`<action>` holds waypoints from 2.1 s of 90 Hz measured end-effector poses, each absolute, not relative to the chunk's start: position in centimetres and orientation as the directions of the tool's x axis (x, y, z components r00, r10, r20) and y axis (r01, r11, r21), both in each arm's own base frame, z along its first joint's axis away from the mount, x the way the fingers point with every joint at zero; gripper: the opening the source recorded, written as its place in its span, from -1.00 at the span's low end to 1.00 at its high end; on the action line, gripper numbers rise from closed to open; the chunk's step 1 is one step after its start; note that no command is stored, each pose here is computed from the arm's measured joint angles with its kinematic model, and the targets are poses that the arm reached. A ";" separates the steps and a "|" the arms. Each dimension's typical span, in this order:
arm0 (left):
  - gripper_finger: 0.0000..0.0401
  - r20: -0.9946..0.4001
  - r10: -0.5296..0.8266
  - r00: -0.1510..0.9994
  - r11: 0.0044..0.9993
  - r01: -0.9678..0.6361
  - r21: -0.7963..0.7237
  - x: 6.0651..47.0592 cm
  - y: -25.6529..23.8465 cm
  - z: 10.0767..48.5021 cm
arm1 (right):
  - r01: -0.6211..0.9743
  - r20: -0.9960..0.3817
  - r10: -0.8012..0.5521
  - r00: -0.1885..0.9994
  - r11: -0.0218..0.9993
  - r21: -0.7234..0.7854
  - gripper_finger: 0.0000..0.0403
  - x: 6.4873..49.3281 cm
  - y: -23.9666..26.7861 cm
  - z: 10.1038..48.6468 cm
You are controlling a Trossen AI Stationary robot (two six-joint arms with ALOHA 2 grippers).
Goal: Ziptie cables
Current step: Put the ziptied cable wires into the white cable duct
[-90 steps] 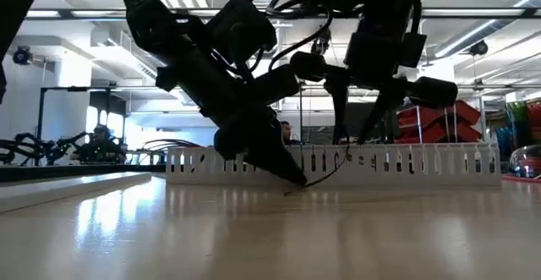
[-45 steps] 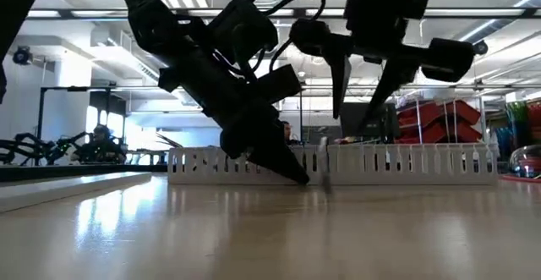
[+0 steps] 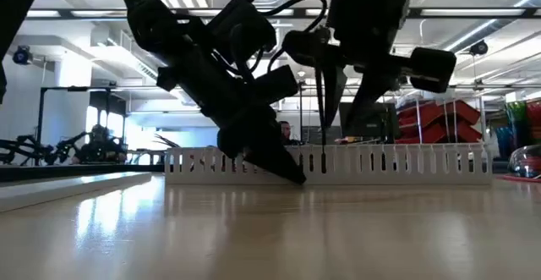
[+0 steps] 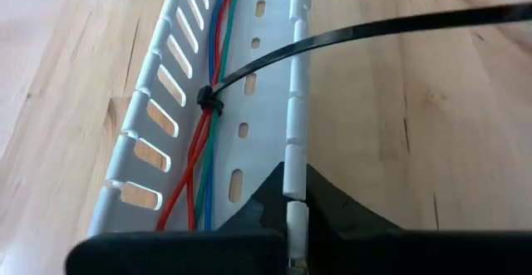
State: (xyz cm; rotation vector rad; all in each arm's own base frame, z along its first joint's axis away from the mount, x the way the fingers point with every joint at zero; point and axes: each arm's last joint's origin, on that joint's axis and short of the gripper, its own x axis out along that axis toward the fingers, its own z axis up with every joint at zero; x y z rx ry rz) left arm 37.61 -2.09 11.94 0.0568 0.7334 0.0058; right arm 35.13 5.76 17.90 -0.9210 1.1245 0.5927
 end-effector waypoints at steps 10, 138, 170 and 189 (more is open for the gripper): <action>-1.00 -0.616 0.020 0.787 0.999 0.003 0.037 37.4 -2.1 11.9 | -0.748 -0.941 -0.036 0.337 0.596 -0.291 -0.68 34.7 5.7 17.9; -1.00 -0.543 -0.008 0.839 0.999 -0.014 -0.037 36.2 -1.9 11.1 | -0.394 -0.590 -0.160 0.791 0.605 -0.692 -1.00 30.7 8.8 12.2; -1.00 -0.548 -0.033 0.836 0.999 0.019 -0.030 36.1 -2.0 11.1 | -0.702 -0.858 -0.197 0.474 0.505 -0.503 -1.00 31.5 7.1 14.9; -1.00 -0.550 -0.034 0.835 0.999 0.021 -0.030 36.1 -2.0 11.0 | -0.775 -0.907 -0.189 0.377 0.472 -0.421 -1.00 32.5 5.6 17.3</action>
